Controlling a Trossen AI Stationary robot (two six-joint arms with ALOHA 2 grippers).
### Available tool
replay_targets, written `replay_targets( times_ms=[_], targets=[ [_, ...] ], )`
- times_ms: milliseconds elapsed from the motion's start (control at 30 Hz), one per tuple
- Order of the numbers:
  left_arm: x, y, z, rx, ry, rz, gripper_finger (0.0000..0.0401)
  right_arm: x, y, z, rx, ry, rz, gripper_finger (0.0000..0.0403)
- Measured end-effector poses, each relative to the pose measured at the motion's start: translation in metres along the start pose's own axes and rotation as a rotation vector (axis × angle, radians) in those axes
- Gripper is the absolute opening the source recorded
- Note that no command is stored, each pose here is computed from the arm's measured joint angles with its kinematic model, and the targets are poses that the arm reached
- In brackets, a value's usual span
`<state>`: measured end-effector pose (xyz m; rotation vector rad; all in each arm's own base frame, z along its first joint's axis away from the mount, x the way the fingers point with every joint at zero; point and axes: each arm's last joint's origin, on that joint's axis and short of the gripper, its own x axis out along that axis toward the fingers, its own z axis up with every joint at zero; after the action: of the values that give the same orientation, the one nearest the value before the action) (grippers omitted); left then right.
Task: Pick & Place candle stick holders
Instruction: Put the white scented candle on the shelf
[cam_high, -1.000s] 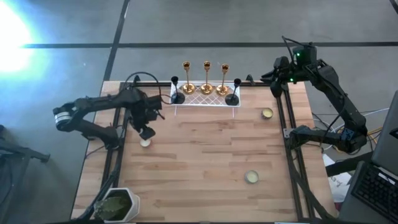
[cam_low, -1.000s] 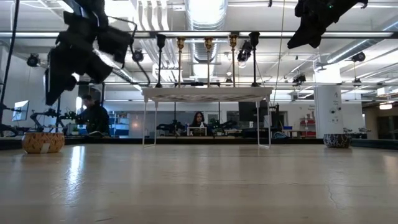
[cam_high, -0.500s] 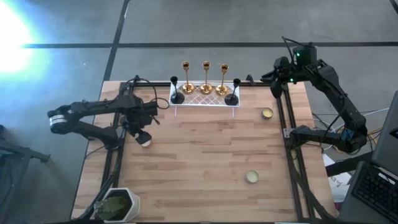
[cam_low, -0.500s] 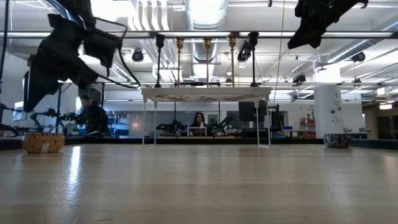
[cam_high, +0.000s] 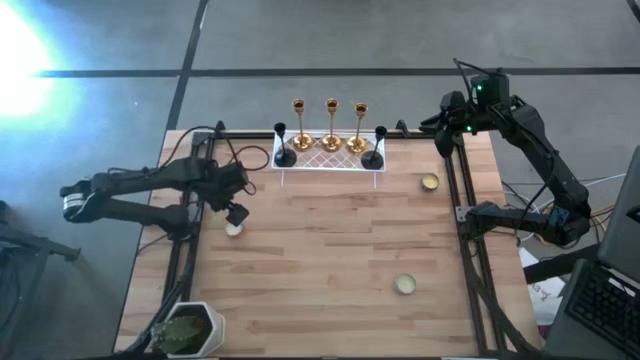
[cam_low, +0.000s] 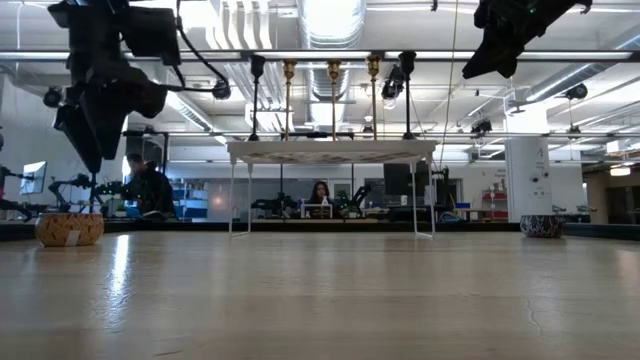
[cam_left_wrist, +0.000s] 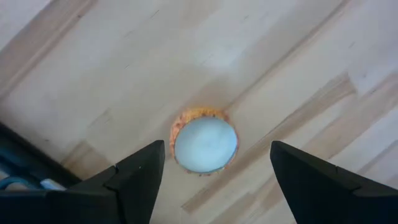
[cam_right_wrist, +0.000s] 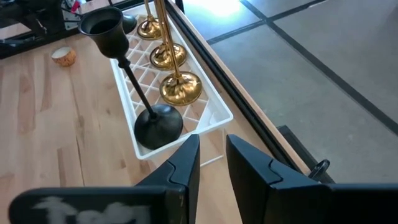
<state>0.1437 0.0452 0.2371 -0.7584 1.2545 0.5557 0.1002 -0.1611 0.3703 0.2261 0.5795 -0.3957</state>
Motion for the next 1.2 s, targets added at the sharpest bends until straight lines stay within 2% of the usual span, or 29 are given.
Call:
replay_targets(
  times_ms=[233,367,567,733,1200],
  targets=[
    [0.009,-0.001,0.001,-0.013,0.042,0.012,0.0301,0.000,0.000,0.000,0.000,0.000,0.000,0.0070],
    [0.024,0.003,-0.002,-0.032,0.082,0.044,0.0333,0.000,0.000,0.000,0.000,0.000,0.000,0.0077],
    [0.045,0.007,-0.008,-0.053,0.146,0.003,0.0380,0.000,0.000,0.000,0.005,0.000,0.000,0.0087],
    [0.054,0.007,-0.009,-0.058,0.149,-0.052,0.0380,0.000,0.000,0.000,0.011,0.000,0.000,0.0088],
    [0.074,0.012,-0.012,-0.048,0.105,-0.076,0.0383,0.000,0.000,0.001,0.015,-0.006,-0.002,0.0068]
  ],
)
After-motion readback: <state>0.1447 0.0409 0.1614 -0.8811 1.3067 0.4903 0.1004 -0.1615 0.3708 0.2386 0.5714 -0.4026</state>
